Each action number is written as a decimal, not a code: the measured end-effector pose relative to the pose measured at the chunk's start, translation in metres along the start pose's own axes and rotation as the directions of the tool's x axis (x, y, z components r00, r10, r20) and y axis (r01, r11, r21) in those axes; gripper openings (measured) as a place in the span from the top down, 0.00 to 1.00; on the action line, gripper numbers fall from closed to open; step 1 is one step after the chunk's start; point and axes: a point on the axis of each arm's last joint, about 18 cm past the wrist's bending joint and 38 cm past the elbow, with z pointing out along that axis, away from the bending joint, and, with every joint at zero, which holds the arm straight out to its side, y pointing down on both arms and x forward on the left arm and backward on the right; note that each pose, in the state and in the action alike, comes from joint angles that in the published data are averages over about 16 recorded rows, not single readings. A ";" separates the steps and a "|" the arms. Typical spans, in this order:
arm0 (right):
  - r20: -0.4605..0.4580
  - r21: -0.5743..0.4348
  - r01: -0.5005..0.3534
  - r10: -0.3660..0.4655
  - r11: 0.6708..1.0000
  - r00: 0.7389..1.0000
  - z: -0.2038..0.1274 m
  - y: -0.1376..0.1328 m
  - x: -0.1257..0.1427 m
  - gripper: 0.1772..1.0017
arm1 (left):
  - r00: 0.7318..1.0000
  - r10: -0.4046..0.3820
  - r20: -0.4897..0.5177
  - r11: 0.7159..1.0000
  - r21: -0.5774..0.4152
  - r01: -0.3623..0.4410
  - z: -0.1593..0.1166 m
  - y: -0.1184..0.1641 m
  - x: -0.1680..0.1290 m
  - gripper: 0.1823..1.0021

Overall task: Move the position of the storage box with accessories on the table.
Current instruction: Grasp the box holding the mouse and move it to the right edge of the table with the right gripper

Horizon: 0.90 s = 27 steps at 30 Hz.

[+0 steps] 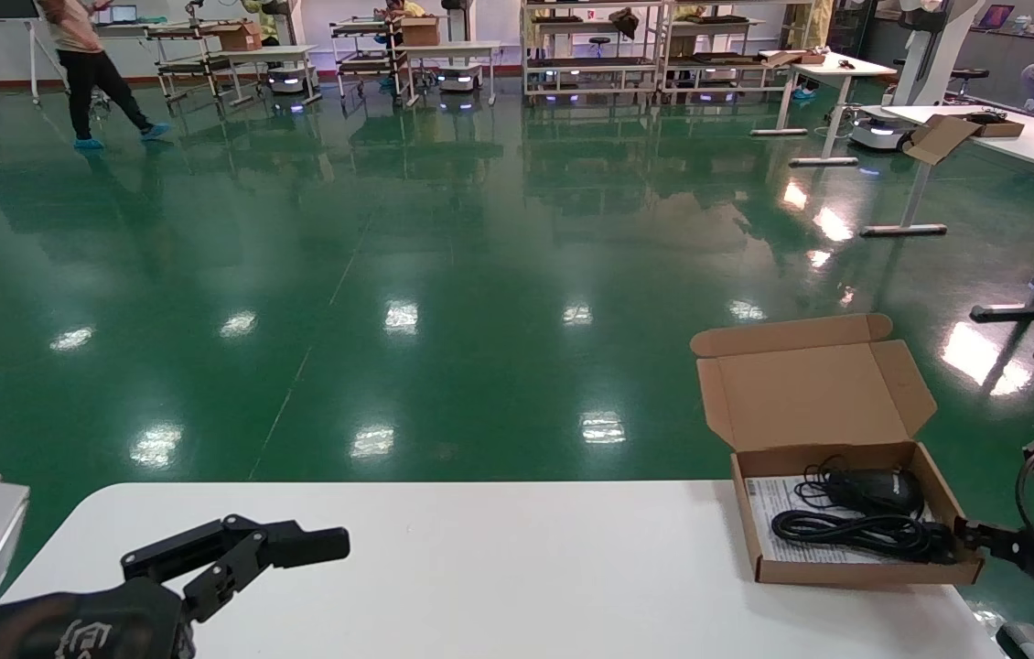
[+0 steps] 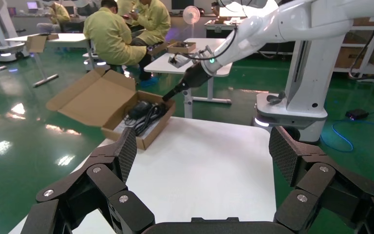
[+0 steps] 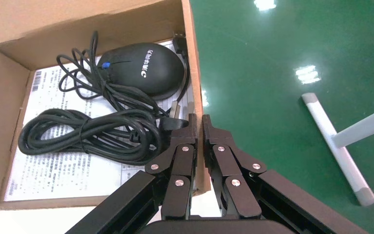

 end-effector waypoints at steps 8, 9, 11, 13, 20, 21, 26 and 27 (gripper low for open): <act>0.001 -0.021 0.030 -0.030 0.999 1.000 0.006 0.021 0.000 0.97 | 1.000 0.000 0.000 1.000 0.000 0.000 0.000 0.000 0.000 0.00; 0.002 -0.023 0.038 -0.038 0.999 0.999 0.007 0.022 0.000 0.97 | 1.000 0.000 0.000 1.000 0.000 0.000 0.000 0.000 0.000 0.00; 0.003 -0.028 0.058 -0.058 0.998 0.998 0.007 0.025 0.000 0.97 | 1.000 0.000 0.000 1.000 0.000 0.000 0.000 0.000 0.000 0.00; 0.005 -0.032 0.081 -0.081 0.996 0.997 0.007 0.028 0.001 0.97 | 1.000 0.000 0.000 1.000 0.000 0.000 0.000 0.000 0.000 0.00; 0.006 -0.042 0.158 -0.158 0.987 0.987 0.007 0.034 0.004 0.97 | 1.000 0.000 0.000 1.000 0.000 0.000 0.000 0.000 0.000 0.00; 0.006 -0.042 0.166 -0.166 0.985 0.986 0.007 0.035 0.005 0.97 | 1.000 0.000 0.000 1.000 0.000 0.000 0.000 0.000 0.000 0.00; 0.010 -0.038 0.193 -0.192 0.981 0.981 0.007 0.036 0.006 0.97 | 1.000 0.000 0.000 1.000 0.000 0.000 0.000 0.000 0.000 0.00; 0.011 -0.037 0.196 -0.196 0.980 0.981 0.007 0.037 0.006 0.97 | 1.000 0.000 0.000 1.000 0.000 0.000 0.000 0.000 0.000 0.00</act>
